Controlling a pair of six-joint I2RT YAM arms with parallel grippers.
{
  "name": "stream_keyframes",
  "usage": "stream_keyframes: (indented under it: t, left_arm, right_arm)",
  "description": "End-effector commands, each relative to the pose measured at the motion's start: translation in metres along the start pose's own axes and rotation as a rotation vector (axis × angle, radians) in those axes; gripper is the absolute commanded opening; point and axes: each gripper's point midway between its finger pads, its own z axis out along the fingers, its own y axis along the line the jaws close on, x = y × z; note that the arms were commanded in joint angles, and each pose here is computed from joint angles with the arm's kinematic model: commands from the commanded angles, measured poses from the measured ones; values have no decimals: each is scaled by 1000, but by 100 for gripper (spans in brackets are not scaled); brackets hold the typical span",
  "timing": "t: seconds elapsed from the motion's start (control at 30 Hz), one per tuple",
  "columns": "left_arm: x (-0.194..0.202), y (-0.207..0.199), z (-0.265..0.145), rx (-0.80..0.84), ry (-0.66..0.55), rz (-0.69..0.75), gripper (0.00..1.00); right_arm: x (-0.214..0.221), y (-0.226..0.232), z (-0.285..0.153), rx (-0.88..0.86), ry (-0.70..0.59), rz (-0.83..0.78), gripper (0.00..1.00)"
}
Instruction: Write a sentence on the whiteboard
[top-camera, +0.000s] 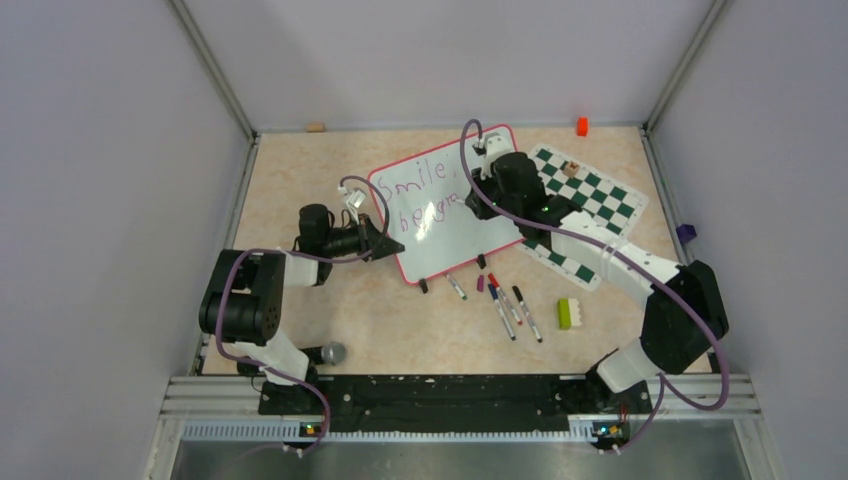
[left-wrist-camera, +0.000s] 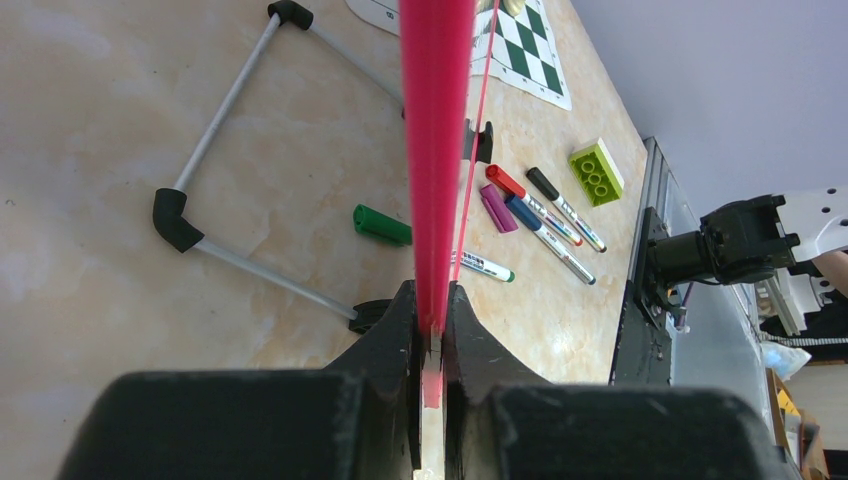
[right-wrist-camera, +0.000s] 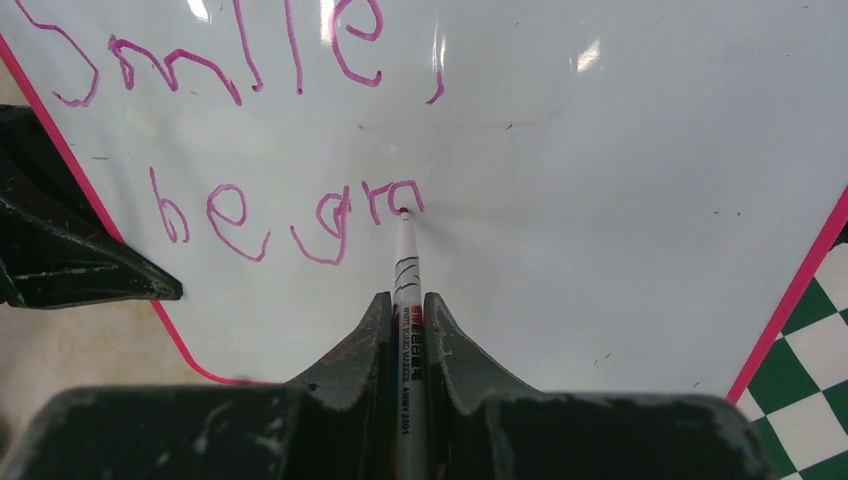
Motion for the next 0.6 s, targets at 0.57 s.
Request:
stream_keyframes:
  t: [0.57]
  left_arm:
    - [31, 21, 1, -100, 65, -131, 0]
  right_arm:
    - [-34, -15, 5, 64, -71, 7, 0]
